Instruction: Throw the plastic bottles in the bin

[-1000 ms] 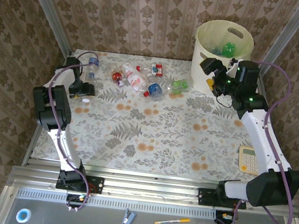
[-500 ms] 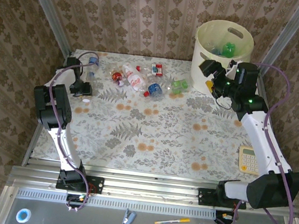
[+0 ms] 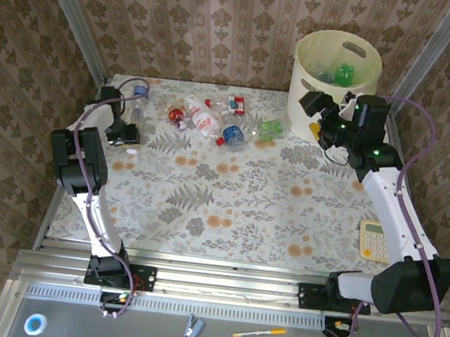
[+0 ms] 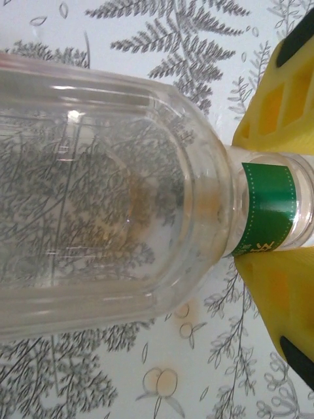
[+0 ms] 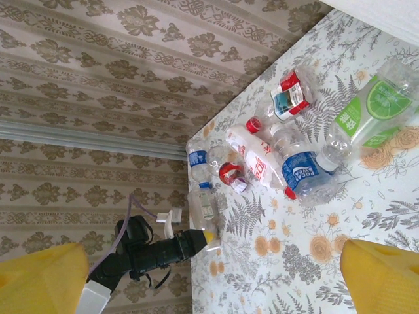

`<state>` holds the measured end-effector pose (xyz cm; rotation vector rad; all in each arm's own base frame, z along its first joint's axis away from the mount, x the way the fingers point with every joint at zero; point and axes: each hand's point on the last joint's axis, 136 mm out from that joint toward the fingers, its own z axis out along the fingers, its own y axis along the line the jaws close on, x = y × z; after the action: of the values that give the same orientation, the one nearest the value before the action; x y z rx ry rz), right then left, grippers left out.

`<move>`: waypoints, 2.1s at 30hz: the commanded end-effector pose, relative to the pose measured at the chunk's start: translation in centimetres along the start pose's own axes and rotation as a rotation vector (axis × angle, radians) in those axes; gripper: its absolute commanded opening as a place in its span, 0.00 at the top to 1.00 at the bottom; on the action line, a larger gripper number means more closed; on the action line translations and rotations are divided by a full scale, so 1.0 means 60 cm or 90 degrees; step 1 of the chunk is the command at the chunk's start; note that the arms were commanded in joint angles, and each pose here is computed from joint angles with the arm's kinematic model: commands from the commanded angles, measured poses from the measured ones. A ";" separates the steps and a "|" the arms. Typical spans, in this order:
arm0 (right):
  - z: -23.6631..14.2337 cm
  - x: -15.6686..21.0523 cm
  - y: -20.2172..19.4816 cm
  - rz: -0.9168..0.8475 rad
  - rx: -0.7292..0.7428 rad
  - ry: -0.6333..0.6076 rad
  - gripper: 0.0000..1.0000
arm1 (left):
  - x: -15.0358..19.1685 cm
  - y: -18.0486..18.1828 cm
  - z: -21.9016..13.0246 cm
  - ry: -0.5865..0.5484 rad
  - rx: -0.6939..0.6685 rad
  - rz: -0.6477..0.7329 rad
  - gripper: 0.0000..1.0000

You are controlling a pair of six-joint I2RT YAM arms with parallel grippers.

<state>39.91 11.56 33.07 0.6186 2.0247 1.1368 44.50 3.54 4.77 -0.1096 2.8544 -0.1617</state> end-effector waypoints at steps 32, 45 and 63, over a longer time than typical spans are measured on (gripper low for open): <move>0.003 0.010 -0.013 -0.005 0.005 0.008 0.00 | 0.003 -0.275 -0.219 -0.148 0.203 0.253 1.00; 0.016 0.024 -0.022 -0.010 0.009 0.026 0.00 | 0.064 -0.472 -0.310 -0.163 0.372 0.411 1.00; 0.078 0.082 -0.007 -0.120 0.029 0.114 0.00 | 0.195 -0.669 -0.350 -0.075 0.561 0.543 1.00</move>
<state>40.41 15.96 28.24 0.4381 2.2230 1.0661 31.21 -33.52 25.52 1.1023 2.2476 -1.0068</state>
